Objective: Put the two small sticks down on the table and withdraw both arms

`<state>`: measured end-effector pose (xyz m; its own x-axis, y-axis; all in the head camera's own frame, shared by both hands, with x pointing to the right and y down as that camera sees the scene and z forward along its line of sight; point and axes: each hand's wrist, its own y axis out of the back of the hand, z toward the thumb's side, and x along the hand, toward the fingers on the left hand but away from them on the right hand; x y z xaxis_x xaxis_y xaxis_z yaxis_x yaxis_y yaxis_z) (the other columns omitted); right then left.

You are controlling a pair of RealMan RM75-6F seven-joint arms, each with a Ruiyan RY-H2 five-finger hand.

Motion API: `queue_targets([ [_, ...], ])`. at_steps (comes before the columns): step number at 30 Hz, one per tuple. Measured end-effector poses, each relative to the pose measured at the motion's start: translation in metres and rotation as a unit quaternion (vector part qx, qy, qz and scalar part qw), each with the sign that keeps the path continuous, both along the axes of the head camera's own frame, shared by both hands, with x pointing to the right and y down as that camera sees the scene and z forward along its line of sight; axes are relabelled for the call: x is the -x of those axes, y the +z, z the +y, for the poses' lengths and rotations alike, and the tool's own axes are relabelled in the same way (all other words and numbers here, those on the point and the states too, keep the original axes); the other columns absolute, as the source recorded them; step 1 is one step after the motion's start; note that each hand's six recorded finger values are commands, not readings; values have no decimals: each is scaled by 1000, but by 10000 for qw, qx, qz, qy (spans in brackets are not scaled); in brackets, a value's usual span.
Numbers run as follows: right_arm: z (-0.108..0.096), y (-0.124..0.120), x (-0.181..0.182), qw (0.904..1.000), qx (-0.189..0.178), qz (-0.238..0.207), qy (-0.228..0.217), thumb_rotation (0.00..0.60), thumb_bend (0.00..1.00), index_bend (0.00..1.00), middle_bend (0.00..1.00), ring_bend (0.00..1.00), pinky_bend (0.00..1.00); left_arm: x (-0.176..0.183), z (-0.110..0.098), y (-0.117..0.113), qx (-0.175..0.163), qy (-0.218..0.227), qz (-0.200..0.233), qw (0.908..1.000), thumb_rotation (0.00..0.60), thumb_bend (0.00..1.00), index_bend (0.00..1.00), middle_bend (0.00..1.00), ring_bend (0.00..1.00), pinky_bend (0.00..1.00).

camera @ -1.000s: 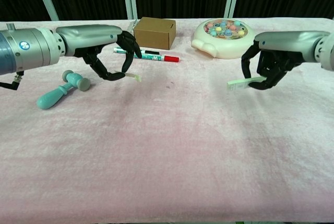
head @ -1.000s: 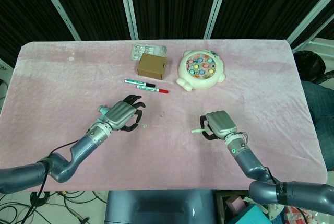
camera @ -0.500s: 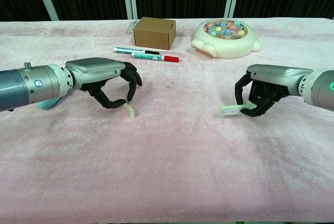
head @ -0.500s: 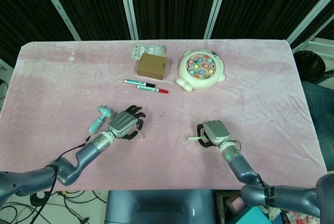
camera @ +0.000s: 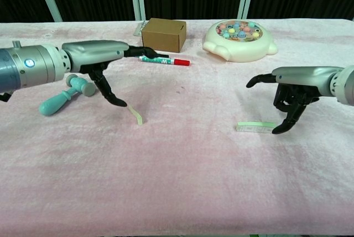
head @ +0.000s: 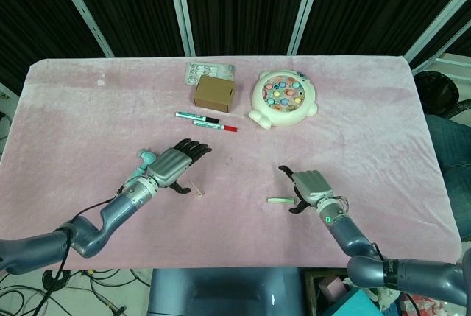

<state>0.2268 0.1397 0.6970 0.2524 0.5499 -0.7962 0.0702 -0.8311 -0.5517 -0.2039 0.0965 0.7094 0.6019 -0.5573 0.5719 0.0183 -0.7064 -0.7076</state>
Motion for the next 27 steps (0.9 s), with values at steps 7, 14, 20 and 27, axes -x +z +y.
queue_targets([
  [7,-28,-39,-37,9989,-274,175,331,600,24,72,345,425,266,20,-37,-51,-478,-381,186,9980,600,193,27,43,0,0],
  [14,-51,-95,-123,9888,-834,926,826,600,26,50,161,197,137,74,-47,-105,-1205,-833,125,9891,600,193,2,29,0,0],
  [20,-32,-123,-172,9780,-1352,1012,1222,600,26,49,153,194,136,145,-20,-126,-1279,-1290,-331,9828,600,193,29,25,0,0],
  [27,23,-149,-214,9605,-2306,1047,1157,600,27,49,149,195,136,241,49,-148,-1309,-2288,-886,9605,600,193,46,25,0,0],
])
